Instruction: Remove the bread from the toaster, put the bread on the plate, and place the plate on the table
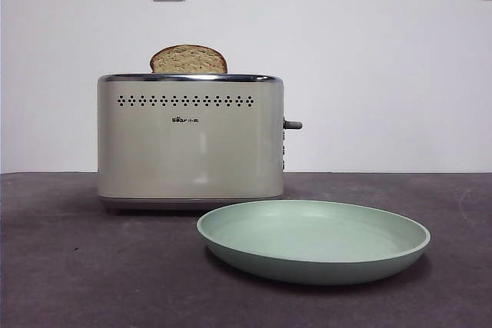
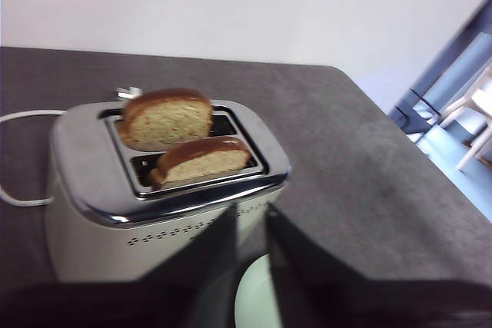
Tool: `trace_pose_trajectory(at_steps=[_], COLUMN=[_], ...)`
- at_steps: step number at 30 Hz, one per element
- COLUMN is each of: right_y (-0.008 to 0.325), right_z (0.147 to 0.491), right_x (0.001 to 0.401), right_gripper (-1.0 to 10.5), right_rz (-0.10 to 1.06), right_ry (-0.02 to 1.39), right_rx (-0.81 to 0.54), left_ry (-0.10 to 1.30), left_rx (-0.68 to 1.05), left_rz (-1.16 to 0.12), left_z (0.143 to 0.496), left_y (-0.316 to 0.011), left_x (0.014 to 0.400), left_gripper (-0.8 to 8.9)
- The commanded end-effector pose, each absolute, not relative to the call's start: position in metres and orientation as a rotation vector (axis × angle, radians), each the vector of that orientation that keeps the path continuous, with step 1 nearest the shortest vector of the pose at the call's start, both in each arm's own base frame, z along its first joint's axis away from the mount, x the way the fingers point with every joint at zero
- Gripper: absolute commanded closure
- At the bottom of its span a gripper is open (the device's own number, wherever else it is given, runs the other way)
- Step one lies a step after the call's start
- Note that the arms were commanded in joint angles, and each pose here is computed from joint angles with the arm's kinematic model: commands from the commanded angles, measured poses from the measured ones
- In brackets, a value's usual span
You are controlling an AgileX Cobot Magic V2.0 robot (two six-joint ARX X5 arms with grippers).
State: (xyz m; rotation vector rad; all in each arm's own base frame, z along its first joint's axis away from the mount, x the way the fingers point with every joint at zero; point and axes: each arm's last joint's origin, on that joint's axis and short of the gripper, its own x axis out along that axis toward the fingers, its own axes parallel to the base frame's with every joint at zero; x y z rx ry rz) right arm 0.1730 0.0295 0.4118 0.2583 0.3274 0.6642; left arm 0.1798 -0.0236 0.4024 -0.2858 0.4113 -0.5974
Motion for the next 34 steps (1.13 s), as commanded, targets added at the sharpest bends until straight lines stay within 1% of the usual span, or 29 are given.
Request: trace_pose_trajectory(at_steps=[1,3,9,16,20,23,26,27,29,34], right_y=[0.03,0.03,0.03,0.03,0.03,0.03,0.03,0.03,0.03,0.03], right_z=[0.414,0.414,0.414,0.414,0.414,0.414,0.414,0.414,0.414,0.414], right_x=[0.172,0.171,0.171,0.171,0.171,0.171,0.171,0.171,0.171,0.171], right_gripper=[6.9,6.9,6.9,6.9,6.9,6.9,6.9,6.9,6.9,7.0], right_rz=[0.672,0.673,0.674,0.675,0.676,0.676,0.675,0.675,0.675,0.675], right_ry=[0.316,0.315,0.314,0.316,0.316,0.316,0.316,0.315,0.315,0.315], right_rx=[0.249,0.249,0.249,0.249,0.249,0.249,0.249,0.249,0.249,0.249], left_ry=[0.387,0.395,0.366,0.378,0.343,0.316,0.32,0.33,0.357,0.476], left_rx=[-0.266,-0.267,-0.217,-0.151,0.017,0.203,0.362,0.394,0.453,0.543], left_rz=[-0.616,-0.628,-0.794,-0.877,-0.925,-0.907,-0.888,-0.878,-0.873,-0.871], left_z=[0.407,0.405,0.41,0.43,0.439,0.441,0.436,0.433,0.424,0.393], left_y=[-0.024,-0.024,-0.029,-0.043,-0.057,-0.073,-0.09,-0.096,-0.109,-0.136], left_x=[0.179,0.182,0.202,0.261,0.294,0.308,0.319,0.323,0.329,0.344], left_gripper=[3.49,3.5,3.5,3.5,3.51,3.52,3.65,4.05,4.42,4.42])
